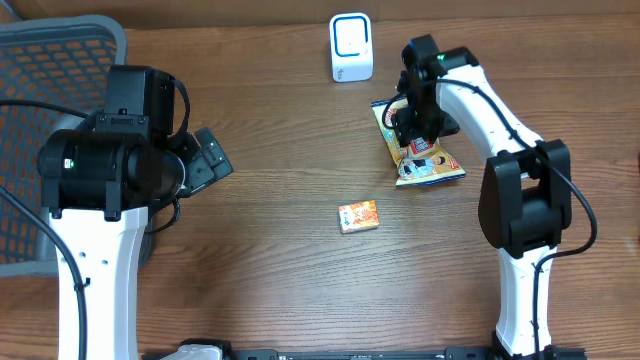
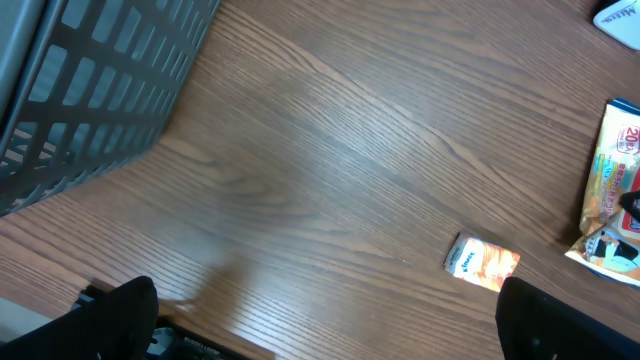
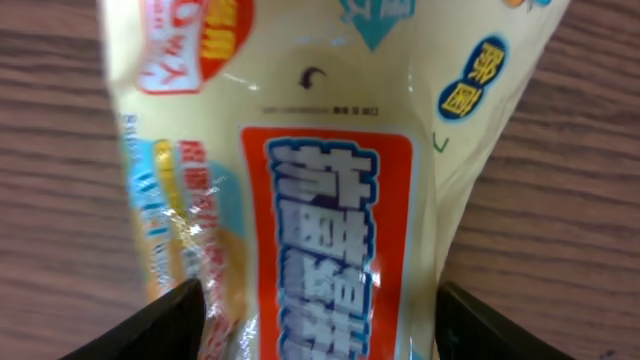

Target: Scan the item barcode

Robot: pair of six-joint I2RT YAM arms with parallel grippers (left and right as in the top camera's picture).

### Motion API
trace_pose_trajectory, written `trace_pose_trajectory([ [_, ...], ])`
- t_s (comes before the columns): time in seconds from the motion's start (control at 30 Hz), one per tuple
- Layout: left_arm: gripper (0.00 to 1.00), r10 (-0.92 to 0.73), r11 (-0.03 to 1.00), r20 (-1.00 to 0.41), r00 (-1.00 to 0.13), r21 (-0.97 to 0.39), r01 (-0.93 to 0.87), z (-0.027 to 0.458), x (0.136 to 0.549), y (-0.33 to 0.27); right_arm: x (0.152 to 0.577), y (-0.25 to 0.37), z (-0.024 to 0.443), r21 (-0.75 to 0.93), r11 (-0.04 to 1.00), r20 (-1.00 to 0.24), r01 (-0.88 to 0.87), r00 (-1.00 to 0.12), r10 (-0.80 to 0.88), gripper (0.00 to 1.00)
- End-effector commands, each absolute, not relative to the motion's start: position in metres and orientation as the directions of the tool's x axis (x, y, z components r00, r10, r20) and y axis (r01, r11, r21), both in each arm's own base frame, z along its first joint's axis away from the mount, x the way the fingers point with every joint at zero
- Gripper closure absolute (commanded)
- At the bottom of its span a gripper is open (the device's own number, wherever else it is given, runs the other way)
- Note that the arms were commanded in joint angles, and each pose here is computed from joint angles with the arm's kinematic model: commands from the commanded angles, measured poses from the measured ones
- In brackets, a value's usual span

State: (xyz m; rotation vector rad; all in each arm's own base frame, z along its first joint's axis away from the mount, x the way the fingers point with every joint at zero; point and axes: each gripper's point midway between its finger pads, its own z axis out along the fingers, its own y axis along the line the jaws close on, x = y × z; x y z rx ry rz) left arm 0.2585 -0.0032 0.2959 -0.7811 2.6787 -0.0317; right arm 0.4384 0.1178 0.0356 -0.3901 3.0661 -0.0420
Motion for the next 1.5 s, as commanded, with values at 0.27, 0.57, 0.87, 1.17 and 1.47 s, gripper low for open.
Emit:
trace_pose_trajectory([
  [0.27,0.01,-0.546,0.833,-0.326,-0.772,-0.112,-0.542,0.295,0.259,0.000,0.436,0.109,0.019,-0.072,0.987,-0.041,-0.145,-0.988,-0.149,0.92],
  [0.57,0.01,-0.546,0.833,-0.326,-0.772,-0.112,-0.542,0.295,0.259,0.000,0.461,0.139,0.072,0.086,0.995,-0.133,-0.052,-0.990,-0.040,0.96],
  [0.87,0.00,-0.546,0.833,-0.326,-0.772,-0.112,-0.542,0.295,0.259,0.000,0.510,0.169,0.176,0.250,0.966,-0.379,-0.065,-0.925,0.036,0.96],
  [1.17,0.01,-0.546,0.833,-0.326,-0.772,-0.112,-0.542,0.295,0.259,0.000,0.560,0.238,0.213,0.384,0.883,-0.613,-0.269,-0.790,0.026,0.96],
  [1.47,0.01,-0.545,0.833,-0.326,-0.772,-0.112,-0.541,0.295,0.259,0.000,0.568,0.275,0.171,0.338,0.914,-0.614,-0.223,-0.789,0.034,0.96],
])
